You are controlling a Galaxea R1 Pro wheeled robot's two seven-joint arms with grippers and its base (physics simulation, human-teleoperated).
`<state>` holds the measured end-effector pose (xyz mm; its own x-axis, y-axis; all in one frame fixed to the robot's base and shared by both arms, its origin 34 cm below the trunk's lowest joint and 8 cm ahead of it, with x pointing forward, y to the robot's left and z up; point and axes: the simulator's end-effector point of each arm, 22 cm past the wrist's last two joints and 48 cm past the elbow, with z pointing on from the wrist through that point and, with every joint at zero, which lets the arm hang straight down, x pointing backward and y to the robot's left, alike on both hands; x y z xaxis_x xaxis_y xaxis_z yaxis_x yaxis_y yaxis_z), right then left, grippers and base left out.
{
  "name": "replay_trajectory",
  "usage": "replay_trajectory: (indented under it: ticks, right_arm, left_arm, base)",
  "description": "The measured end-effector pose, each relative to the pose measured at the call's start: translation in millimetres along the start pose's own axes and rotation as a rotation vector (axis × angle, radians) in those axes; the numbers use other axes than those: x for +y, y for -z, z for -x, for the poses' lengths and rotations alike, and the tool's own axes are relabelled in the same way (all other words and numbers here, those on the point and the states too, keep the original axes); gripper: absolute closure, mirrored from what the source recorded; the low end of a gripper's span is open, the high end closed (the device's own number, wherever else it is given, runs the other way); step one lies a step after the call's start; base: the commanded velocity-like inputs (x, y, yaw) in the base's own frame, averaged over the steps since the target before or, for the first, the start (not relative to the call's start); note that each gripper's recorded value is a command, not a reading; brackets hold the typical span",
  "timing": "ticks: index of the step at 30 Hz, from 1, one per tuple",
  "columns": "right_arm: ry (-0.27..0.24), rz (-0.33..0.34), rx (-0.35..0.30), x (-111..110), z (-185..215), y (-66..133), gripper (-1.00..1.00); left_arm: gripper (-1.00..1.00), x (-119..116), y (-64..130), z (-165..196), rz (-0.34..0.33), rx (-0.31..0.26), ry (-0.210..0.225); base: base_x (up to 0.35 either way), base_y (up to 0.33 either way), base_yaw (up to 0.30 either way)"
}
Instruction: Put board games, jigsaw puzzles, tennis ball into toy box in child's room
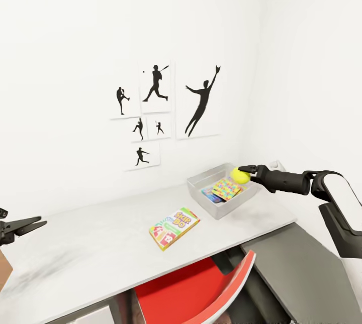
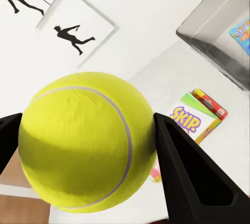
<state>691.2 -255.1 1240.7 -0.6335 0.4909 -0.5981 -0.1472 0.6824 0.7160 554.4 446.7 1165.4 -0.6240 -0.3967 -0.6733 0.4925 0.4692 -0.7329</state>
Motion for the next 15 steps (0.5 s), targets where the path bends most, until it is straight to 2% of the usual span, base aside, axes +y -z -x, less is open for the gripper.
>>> replay_trajectory:
  ticks: [2,8,15]
  right_arm:
    - [-0.001,0.002,0.001,1.2,-1.0,-0.9,1.0]
    - [-0.001,0.001,0.003,1.2,-2.1,-2.4,1.0]
    - [0.001,-0.003,0.003,0.8,-2.6,-3.3,1.0]
  left_arm:
    - [-1.0,-4.5,-2.0,1.8,-0.006,0.005,-0.017]
    - [-1.0,-6.6,-3.4,2.5,-0.009,0.009,-0.025]
    - [-1.0,-6.6,-4.0,1.7,-0.01,0.01,-0.025]
  base:
    - [0.063,-0.148,-0.281]
    - [0.04,-0.105,-0.257]
    - [0.087,-0.103,-0.045]
